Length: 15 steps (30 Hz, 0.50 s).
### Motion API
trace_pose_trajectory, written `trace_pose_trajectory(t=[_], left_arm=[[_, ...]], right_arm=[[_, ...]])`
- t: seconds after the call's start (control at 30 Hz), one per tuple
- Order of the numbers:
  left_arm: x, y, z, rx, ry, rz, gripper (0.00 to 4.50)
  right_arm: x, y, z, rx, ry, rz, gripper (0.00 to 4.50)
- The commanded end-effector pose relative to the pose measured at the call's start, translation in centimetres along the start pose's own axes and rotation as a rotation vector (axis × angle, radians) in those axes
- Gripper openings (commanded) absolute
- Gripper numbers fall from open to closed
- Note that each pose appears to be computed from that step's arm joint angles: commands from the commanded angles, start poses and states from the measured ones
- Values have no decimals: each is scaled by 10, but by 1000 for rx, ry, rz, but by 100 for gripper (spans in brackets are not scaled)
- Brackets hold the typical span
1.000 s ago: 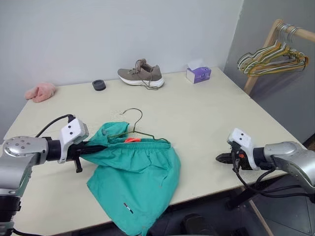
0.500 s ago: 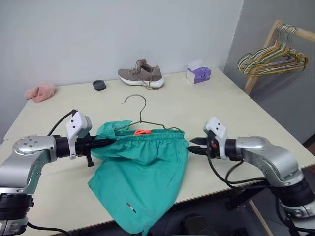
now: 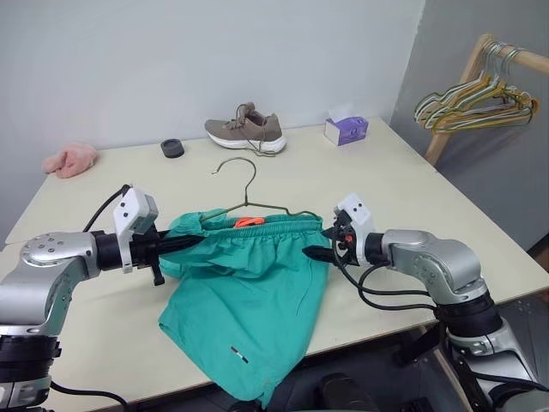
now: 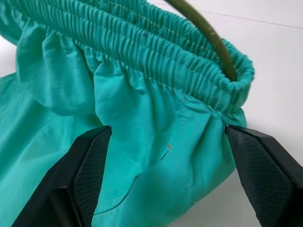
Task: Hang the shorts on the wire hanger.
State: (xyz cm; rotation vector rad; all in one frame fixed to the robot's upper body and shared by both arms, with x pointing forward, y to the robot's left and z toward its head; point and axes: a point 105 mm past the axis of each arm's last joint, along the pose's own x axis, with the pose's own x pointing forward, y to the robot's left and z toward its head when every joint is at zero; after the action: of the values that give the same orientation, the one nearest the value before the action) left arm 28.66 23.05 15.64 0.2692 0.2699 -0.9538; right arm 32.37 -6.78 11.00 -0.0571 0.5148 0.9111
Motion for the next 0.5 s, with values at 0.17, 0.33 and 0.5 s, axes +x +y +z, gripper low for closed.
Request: trace_pose_trajectory(t=[0.17, 0.33, 0.5], left_arm=[[-4, -2, 17, 51, -44, 5, 0], [-5, -3, 17, 50, -44, 6, 0], [-4, -3, 17, 41, -48, 1, 0]], right_arm=[[-21, -2, 26, -55, -59, -25, 408], [-37, 6, 16, -58, -26, -11, 408], [-34, 0, 11, -18, -28, -57, 449]])
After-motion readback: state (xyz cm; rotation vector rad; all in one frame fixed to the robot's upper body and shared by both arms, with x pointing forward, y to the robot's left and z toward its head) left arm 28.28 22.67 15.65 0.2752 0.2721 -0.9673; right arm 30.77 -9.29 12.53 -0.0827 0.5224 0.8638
